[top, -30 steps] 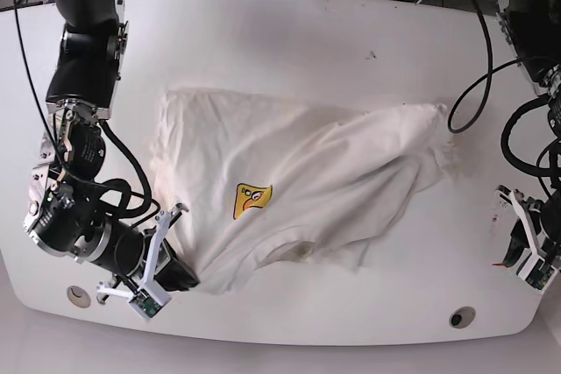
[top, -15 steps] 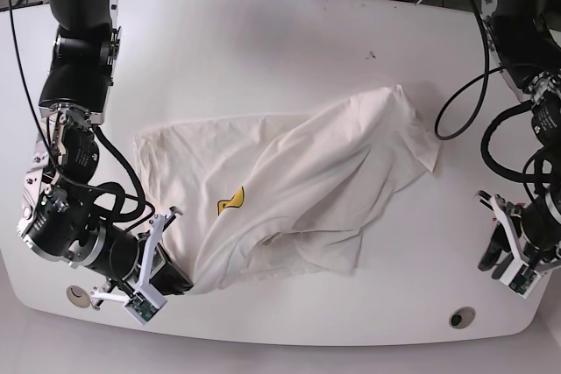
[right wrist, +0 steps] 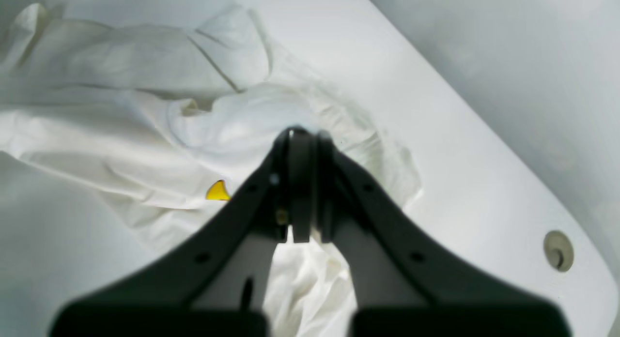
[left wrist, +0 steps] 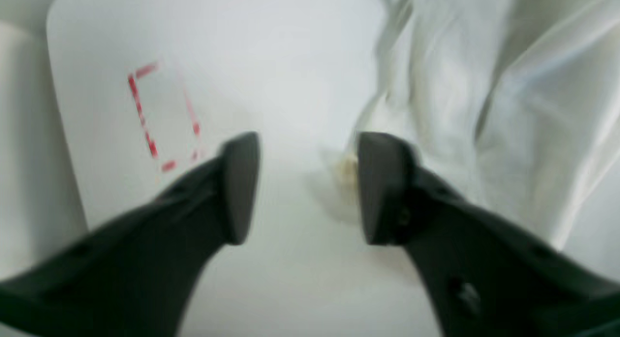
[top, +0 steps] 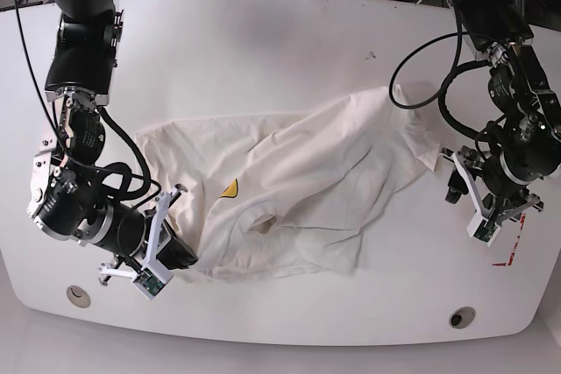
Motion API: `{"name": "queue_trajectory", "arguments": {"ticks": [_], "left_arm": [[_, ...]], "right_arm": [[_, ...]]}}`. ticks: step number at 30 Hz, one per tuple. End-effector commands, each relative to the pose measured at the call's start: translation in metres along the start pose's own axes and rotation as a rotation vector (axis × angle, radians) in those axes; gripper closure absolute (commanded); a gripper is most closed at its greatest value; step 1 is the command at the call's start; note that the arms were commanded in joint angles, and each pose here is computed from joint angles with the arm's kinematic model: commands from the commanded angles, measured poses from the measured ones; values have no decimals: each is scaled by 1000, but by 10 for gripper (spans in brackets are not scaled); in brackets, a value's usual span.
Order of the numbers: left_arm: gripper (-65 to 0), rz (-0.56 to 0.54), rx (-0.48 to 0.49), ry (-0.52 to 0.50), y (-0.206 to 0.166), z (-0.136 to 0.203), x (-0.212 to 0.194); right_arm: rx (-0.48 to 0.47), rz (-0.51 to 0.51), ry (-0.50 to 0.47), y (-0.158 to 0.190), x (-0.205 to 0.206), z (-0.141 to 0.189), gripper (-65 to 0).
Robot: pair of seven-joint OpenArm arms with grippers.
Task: Layout the t-shirt on the table in an organized manner, then fold the t-shirt properly
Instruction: 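Lower the left gripper to the shirt's opposite edge and grasp it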
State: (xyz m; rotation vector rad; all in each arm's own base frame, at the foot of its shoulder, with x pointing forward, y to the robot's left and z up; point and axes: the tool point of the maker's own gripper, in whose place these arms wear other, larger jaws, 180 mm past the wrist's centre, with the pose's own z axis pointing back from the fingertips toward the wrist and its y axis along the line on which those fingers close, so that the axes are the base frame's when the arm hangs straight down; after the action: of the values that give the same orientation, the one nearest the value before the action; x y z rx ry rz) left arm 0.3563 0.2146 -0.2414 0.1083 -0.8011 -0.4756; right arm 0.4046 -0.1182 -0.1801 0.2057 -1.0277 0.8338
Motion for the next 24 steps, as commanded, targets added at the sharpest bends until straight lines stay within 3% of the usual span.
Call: {"name": "queue_trajectory", "arguments": {"ticks": [1, 6, 11, 18, 24], "left_arm": [[-399, 11, 48, -35, 11, 6, 3], [-503, 89, 112, 14, 23, 6, -20], [-513, 164, 144, 76, 34, 1, -43], [-513, 309, 50, 208, 27, -30, -96], [-513, 360, -41, 175, 4, -53, -99]], "right_arm": [[-14, 18, -51, -4, 14, 6, 0], [-7, 8, -42, -1, 8, 5, 0], [2, -2, -29, 3, 1, 3, 0], [3, 22, -38, 11, 3, 7, 0], [7, 32, -38, 18, 2, 9, 0]]}}
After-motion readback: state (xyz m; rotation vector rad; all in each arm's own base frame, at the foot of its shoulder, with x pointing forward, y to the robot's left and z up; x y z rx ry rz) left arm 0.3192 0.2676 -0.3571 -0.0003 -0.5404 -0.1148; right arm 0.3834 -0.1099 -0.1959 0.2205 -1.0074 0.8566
